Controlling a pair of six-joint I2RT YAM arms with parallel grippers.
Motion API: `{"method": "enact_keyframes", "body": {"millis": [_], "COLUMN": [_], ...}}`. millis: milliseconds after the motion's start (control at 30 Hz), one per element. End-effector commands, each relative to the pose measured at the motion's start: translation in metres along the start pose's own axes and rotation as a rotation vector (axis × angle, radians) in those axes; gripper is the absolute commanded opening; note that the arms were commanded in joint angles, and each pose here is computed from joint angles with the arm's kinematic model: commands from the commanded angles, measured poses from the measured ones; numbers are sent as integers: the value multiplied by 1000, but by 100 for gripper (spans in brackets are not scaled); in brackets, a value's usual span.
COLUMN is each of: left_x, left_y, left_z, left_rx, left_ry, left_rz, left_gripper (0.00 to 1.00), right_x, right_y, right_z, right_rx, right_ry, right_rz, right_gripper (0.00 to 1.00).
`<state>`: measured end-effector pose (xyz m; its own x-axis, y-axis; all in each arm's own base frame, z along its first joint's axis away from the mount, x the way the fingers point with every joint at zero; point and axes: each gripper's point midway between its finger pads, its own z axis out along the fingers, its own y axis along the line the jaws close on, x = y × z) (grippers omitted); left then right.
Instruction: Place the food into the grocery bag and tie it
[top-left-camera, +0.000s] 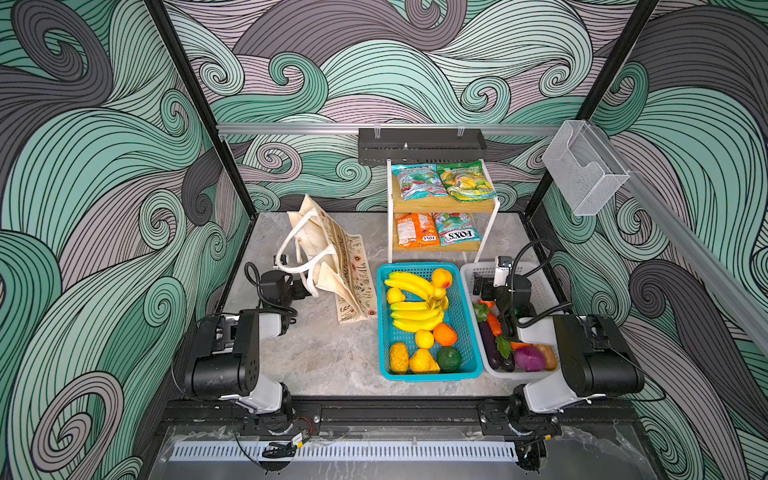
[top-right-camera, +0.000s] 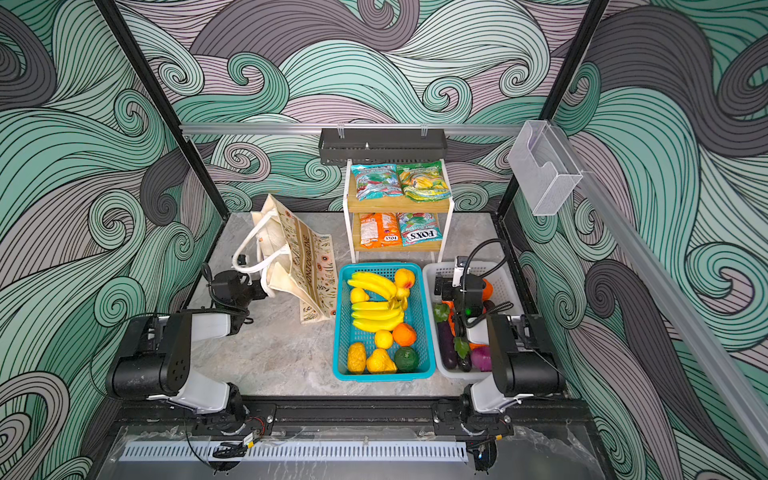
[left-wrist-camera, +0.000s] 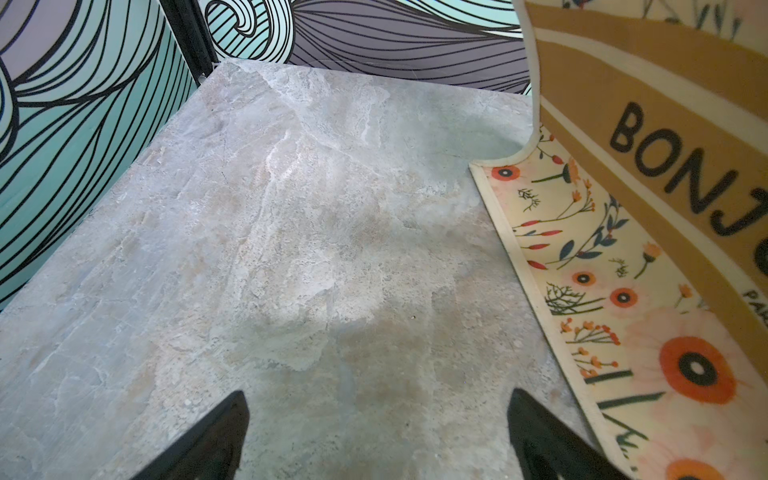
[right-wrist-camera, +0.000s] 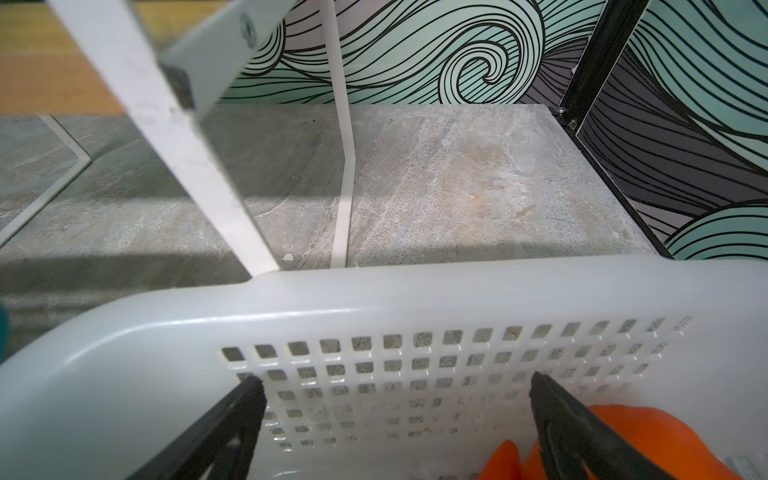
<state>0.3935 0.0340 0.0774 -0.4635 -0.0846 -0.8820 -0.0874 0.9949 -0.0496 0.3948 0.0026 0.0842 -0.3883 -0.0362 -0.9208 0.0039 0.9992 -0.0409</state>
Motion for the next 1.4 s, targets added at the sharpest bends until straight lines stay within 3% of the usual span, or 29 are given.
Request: {"method": "enact_keyframes", "body": {"millis": [0, 467, 667, 767, 833, 967, 1133, 1200, 1300, 1367], "left_x": [-7, -8, -30, -39, -44, -52, -79, -79, -80, -79], "left_y": [-6, -6, 32, 54, 54, 46, 40, 43, 53, 71], "left_z": [3, 3, -29, -51, -60, -79, -105, -116, -130, -140], "left_rx": [27, 26, -206, -353, -359, -337, -278, -282, -347, -464], "left_ry": [-13, -18, -46, 10, 22, 63, -53, -63, -69, -55], "left_rz": [10, 11, -87, -232, -294, -431, -554, -613, -590, -554], "left_gripper": [99, 99, 99, 99, 98, 99, 97, 91, 78, 76], "right_x": [-8, -8, -19, -32, -39, -56, -88, -99, -103, -101], "right_y": [2, 3, 3, -3, -5, 7, 32, 41, 50, 51], "right_z": [1, 1, -6, -22, -30, -45, -66, -73, -77, -76], "right_rx": [-11, -13, -2, 58, 63, -13, -173, -235, -288, -289], "right_ry": [-24, -23, -51, -28, -15, -5, -68, -91, -83, -61], "right_rz": [-5, -6, -11, 1, 33, 107, 195, 225, 219, 210], "right_gripper": [99, 99, 99, 99, 99, 99, 99, 99, 99, 99]}}
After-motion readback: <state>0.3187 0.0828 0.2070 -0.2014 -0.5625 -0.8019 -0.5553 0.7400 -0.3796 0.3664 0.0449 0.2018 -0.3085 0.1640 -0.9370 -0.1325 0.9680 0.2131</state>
